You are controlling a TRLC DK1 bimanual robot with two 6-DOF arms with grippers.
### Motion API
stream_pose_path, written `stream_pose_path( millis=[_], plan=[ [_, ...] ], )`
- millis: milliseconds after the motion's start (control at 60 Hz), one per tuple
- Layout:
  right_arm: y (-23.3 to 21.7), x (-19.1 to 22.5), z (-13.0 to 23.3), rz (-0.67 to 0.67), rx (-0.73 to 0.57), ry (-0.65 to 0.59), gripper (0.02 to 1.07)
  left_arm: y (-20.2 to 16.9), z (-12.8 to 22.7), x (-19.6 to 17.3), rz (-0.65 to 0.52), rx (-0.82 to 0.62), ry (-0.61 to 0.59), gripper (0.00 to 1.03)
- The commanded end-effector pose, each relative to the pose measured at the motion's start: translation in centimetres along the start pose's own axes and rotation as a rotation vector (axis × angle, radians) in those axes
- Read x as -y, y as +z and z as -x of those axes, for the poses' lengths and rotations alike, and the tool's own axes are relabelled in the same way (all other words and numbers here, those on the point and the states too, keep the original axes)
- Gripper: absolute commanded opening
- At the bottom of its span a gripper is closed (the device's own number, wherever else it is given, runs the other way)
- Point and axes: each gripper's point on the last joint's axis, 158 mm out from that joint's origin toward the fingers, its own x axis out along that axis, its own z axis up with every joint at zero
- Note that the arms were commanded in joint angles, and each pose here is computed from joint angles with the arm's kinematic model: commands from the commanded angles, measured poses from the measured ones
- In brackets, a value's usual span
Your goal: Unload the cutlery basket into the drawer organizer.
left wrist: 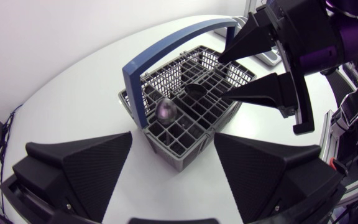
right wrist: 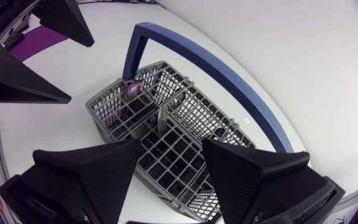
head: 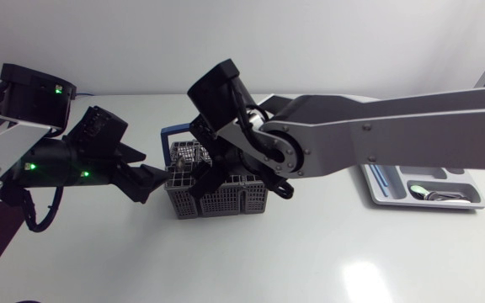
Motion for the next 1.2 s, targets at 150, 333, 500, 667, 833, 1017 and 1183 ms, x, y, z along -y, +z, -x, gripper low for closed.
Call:
stream_pose_path(
  millis=[150,333,500,667,833,1017,1183],
  plan=[
    [1.6,-0.2,-1.1,-0.026,0.018,-0.037,0.69,-1.1,0.0,-0.1,0.0,-0.01,0.001,0.91],
    [1.4,-0.3,-2.1,-0.02,0.0,-0.053,0.62,-1.3,0.0,-0.3,0.006,-0.014,0.004,0.91],
    [1.5,-0.5,-3.0,-0.015,-0.009,-0.063,0.61,-1.5,-0.1,-0.3,0.01,-0.017,0.005,0.91],
    [1.6,-0.7,-3.6,-0.007,-0.017,-0.075,0.54,-1.5,-0.1,-0.4,0.011,-0.017,0.006,0.91],
    [1.3,-0.5,-4.1,0.003,-0.031,-0.096,0.46,-1.5,-0.1,-0.4,0.011,-0.015,0.007,0.91],
    [0.9,-0.7,-4.3,0.025,-0.044,-0.1,0.29,-1.6,-0.1,-0.4,0.012,-0.015,0.007,0.91],
    [0.4,-0.8,-4.6,0.05,-0.056,-0.107,0.17,-1.6,-0.1,-0.4,0.013,-0.017,0.006,0.91]
  ],
)
